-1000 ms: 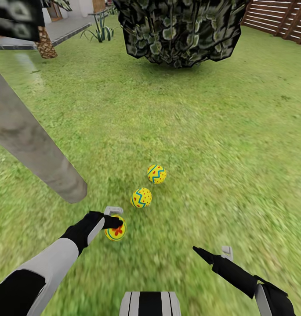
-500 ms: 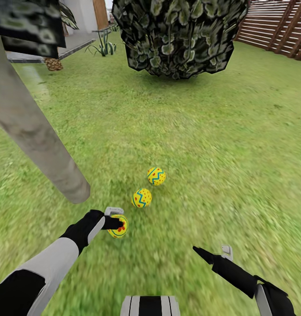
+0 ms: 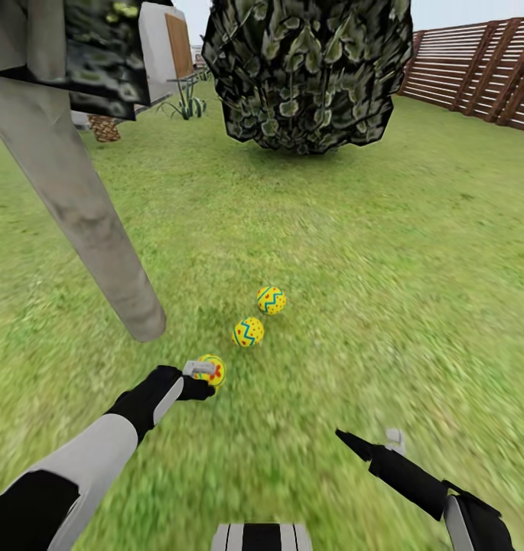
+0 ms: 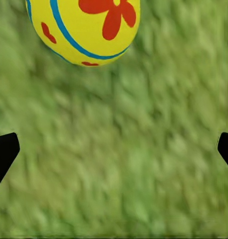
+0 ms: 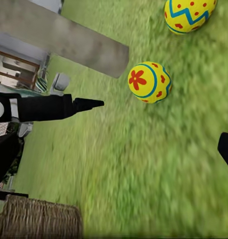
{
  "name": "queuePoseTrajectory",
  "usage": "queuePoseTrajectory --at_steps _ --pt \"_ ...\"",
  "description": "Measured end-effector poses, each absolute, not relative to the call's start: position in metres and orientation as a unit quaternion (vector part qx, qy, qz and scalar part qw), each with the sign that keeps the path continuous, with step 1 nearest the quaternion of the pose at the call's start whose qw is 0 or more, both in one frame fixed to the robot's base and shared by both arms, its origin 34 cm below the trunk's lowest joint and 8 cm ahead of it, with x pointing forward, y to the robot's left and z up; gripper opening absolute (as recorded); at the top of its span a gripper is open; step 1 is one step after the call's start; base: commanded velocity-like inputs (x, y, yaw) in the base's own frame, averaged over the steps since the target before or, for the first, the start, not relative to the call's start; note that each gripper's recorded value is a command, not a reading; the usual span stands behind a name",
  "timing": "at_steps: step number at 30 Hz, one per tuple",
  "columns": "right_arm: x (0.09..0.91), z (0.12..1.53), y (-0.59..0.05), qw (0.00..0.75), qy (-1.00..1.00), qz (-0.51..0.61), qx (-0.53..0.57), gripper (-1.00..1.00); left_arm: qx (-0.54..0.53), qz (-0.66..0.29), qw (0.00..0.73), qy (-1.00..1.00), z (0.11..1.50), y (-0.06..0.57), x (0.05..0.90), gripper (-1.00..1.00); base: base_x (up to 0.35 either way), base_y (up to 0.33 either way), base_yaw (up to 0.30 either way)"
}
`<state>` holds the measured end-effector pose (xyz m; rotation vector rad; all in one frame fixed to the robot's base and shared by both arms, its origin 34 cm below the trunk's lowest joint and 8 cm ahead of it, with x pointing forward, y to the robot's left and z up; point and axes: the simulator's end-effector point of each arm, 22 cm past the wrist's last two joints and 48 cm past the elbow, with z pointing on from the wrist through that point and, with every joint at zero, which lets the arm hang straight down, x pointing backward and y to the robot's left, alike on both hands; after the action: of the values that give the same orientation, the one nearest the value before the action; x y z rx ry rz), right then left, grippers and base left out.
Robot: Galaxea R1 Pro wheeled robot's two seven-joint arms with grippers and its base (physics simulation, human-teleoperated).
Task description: Take the three Easter eggs out of the wicker basket on the lawn in the garden, then place them on the lawn next to a single tree (choose any tree) so that all three eggs are next to the same tree and none are left in the basket.
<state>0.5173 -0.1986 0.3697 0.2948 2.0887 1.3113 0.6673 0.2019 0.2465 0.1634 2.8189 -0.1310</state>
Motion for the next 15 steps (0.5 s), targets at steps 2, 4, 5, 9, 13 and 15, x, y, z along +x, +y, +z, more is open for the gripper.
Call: queuePoseTrajectory --at_steps 2,4,5,9,13,15 --pt "0.518 0.373 -0.199 0.327 0.796 0.498 0.111 1.00 0.057 -0.046 0.160 0.984 0.251 0.202 0.669 1.00 -0.279 0.000 0.000" --pt "0.519 0.376 -0.200 0.330 0.795 0.497 0.110 1.00 0.058 -0.045 0.164 0.984 0.256 0.202 0.671 1.00 -0.268 0.000 0.000" --pt "0.520 0.378 -0.200 0.331 0.794 0.497 0.109 1.00 0.058 -0.045 0.166 0.983 0.259 0.202 0.672 1.00 -0.258 0.000 0.000" --pt "0.522 0.385 -0.200 0.338 0.792 0.497 0.106 1.00 0.058 -0.043 0.171 0.983 0.267 0.203 0.674 1.00 -0.255 0.000 0.000" --pt "0.524 0.392 -0.200 0.344 0.789 0.498 0.102 1.00 0.058 -0.042 0.178 0.981 0.277 0.203 0.677 1.00 -0.254 0.000 0.000" --pt "0.525 0.396 -0.200 0.347 0.788 0.499 0.100 1.00 0.059 -0.042 0.182 0.981 0.281 0.203 0.678 1.00 -0.253 0.000 0.000"
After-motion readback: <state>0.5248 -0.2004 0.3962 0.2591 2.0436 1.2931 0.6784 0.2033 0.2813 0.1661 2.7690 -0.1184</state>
